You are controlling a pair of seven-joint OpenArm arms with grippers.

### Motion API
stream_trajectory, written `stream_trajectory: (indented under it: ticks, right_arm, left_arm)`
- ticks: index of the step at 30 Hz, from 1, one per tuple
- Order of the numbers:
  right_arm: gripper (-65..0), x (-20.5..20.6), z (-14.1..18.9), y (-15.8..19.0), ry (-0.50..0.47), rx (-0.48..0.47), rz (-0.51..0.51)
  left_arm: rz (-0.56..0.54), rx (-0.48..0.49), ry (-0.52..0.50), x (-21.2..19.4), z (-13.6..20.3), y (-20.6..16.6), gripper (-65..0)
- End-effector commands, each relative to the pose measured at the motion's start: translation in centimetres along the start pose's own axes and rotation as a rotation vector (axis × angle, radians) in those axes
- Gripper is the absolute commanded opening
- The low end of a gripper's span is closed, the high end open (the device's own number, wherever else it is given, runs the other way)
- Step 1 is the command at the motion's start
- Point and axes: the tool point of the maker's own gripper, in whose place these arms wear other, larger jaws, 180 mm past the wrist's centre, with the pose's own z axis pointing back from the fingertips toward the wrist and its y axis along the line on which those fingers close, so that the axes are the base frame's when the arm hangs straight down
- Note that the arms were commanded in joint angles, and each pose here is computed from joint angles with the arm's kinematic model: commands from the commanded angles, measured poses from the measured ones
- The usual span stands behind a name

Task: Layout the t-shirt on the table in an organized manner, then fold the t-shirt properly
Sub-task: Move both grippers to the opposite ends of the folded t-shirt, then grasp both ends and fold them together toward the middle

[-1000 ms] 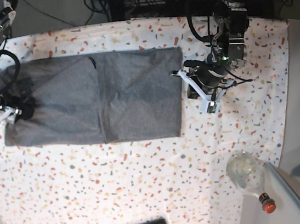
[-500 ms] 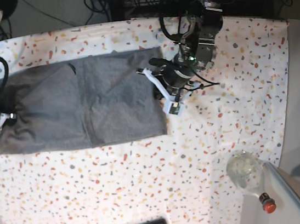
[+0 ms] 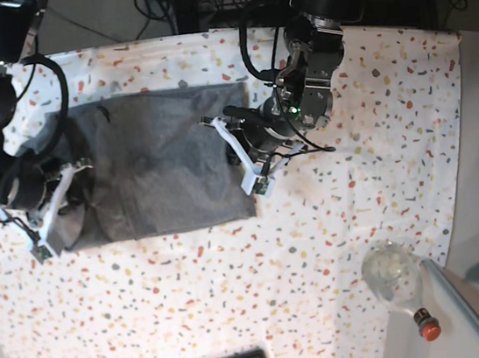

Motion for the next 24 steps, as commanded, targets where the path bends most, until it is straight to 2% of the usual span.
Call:
stream_trajectory:
  ticks: [1,4,10,16,21,24]
  right_arm:
    - [-65.0,2.0,0.6,1.2,-0.067,0.015,0.033]
    - [-65.0,3.1,0.6,4.2,-0.078,0.053,0.101]
    - [-65.0,3.9,0.1,7.7,-0.082,0.103,0.096]
    - [-65.0,4.2,-0.7,11.5,-0.075,0.18,0.139]
    - [-65.0,4.5,-1.7,12.9,-0.068,0.219,0.144]
    - [-65.0,3.8,-3.6,12.2,-0.051,0.23,0.101]
  left_arm:
    - [-0.004,-0.012,-0.044,1.6,0.0,-0.4,-65.0]
    - [-0.005,-0.011,-0.044,1.6,0.0,-0.3,-65.0]
    - [-0.004,-0.012,-0.042,1.5,0.0,-0.3,-65.0]
    - [-0.004,-0.012,-0.042,1.5,0.0,-0.3,-65.0]
    - [-0.004,-0.012,-0.042,1.5,0.0,-0.3,-65.0]
    - [-0.008,-0.008,-0.046,1.6,0.2,-0.1,-65.0]
